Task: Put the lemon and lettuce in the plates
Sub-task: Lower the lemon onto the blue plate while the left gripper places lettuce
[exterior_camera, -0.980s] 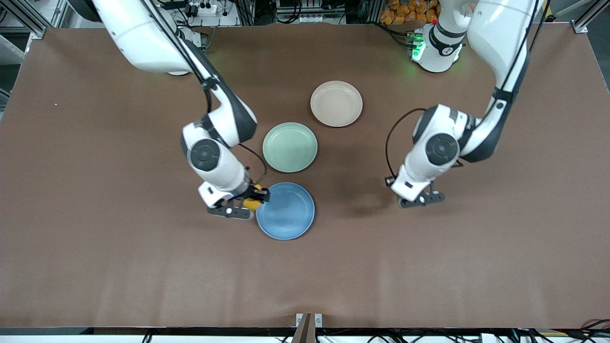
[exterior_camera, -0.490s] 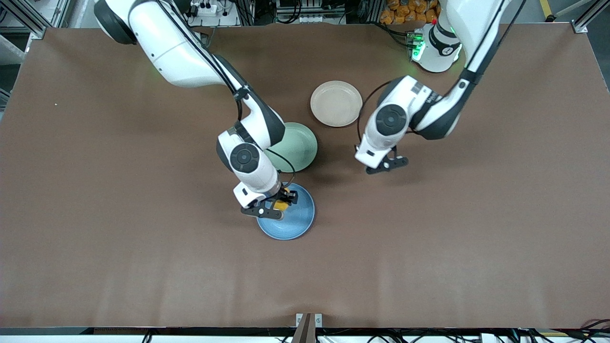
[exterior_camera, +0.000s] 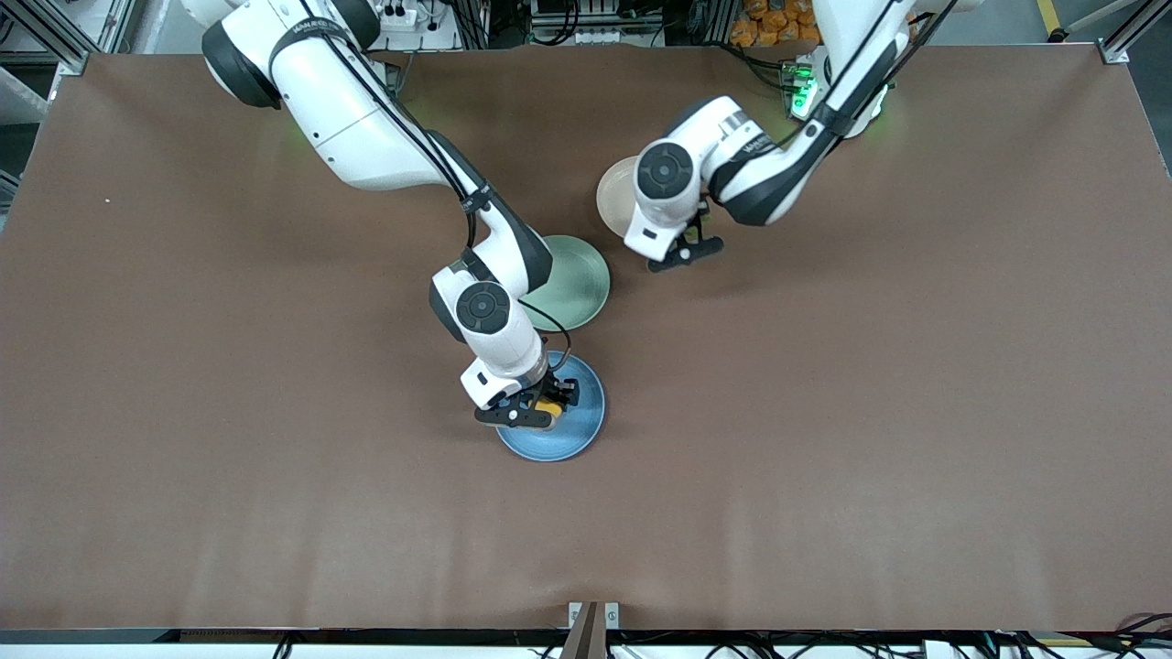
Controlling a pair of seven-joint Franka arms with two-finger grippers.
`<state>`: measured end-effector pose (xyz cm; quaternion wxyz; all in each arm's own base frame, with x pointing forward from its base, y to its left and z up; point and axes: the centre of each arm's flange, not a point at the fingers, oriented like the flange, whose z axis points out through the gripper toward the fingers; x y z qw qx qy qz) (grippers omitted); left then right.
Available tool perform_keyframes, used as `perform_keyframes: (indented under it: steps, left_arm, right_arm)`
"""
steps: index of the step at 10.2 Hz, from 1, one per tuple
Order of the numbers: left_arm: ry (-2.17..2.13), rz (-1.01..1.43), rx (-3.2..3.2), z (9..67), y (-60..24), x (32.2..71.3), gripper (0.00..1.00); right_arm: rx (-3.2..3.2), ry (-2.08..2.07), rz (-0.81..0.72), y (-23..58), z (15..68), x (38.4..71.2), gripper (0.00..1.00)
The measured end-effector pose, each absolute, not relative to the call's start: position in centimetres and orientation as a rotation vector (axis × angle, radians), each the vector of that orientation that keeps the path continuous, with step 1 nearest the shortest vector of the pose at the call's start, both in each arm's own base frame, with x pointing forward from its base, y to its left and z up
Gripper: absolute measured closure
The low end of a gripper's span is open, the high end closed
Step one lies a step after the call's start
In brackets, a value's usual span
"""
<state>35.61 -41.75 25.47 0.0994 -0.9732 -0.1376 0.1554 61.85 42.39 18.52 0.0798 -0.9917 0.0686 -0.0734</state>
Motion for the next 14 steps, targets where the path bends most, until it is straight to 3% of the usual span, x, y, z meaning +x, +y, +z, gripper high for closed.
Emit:
perform_keyframes:
  steps: [2, 5, 6, 10, 11, 13, 14]
  left_arm:
    - [-0.402, 0.498, -2.845, 24.2, -43.7, 32.3, 0.96]
    - [-0.359, 0.546, -2.818, 22.9, -46.5, 27.9, 0.96]
    - [-0.340, 0.558, -2.818, 22.8, -47.1, 26.9, 0.96]
    - [-0.340, 0.563, -2.824, 22.8, -47.7, 26.6, 0.46]
    - [-0.361, 0.558, -2.834, 23.1, -47.7, 27.4, 0.28]
    - [-0.478, 0.512, -2.882, 25.3, -47.1, 32.0, 0.01]
    - [-0.544, 0.445, -2.912, 26.9, -46.0, 35.7, 0.00]
  right_arm:
    - [-2.967, 0.204, -0.221, 42.4, 18.5, 61.9, 0.35]
    - [-2.973, 0.213, -0.222, 42.0, 18.3, 62.2, 0.00]
    - [-2.993, 0.220, -0.196, 41.7, 18.3, 62.3, 0.00]
    - [-3.095, 0.256, -0.014, 41.1, 20.9, 63.3, 0.00]
    - [-3.086, 0.269, -0.003, 41.1, 21.4, 63.5, 0.00]
    - [-3.074, 0.296, 0.027, 41.1, 22.4, 63.8, 0.00]
    - [-3.067, 0.315, 0.083, 40.8, 23.3, 64.1, 0.00]
